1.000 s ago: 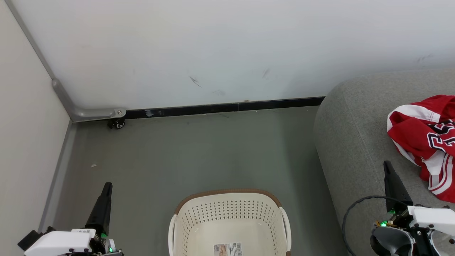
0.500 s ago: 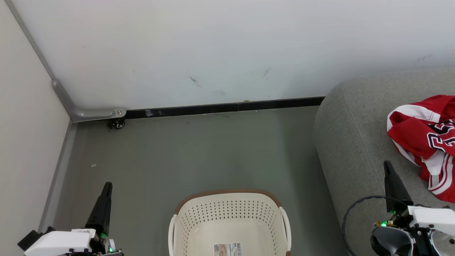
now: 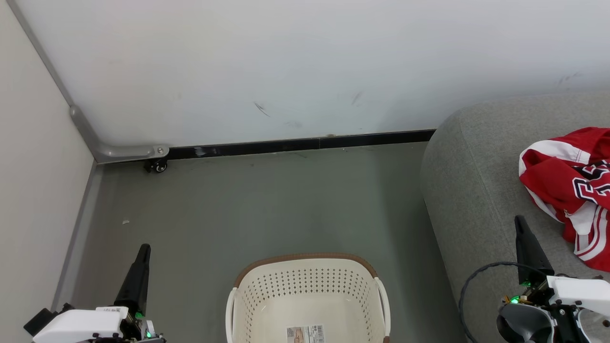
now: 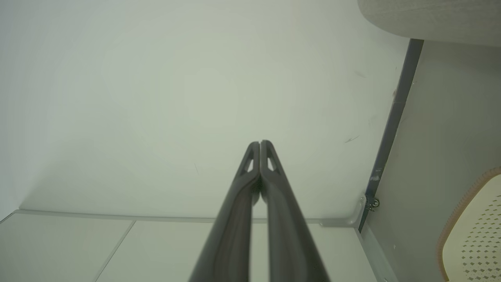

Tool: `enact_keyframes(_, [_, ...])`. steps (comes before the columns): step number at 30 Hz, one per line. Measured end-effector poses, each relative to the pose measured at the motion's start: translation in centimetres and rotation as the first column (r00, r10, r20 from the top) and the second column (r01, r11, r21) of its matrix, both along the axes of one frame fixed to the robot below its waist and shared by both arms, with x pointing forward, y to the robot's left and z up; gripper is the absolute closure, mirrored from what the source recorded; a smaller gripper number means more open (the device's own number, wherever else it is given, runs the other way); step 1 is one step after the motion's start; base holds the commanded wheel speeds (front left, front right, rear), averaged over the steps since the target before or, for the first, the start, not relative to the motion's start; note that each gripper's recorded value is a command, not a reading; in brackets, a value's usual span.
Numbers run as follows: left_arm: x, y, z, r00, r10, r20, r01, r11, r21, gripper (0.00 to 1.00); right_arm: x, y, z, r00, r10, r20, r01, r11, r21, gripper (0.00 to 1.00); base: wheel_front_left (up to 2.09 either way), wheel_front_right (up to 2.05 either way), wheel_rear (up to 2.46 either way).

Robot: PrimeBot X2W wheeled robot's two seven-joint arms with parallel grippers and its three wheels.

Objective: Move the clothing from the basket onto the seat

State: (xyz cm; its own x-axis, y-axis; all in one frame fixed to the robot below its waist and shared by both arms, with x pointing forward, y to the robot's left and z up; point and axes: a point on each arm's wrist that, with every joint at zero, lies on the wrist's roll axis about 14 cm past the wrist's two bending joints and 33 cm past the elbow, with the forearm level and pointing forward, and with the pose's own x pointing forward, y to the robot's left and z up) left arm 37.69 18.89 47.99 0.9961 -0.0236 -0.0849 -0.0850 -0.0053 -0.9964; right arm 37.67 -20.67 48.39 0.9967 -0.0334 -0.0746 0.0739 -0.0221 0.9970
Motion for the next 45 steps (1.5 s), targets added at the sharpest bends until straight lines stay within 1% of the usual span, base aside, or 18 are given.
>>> enact_keyframes(45, [0.00, -0.01, 0.02, 1.000, 0.000, 0.001, 0.000, 1.000, 0.000, 1.00, -0.01, 0.05, -0.01, 1.000, 0.003, 0.000, -0.003, 1.000, 0.001, 1.00, 0.00, 0.00, 0.00])
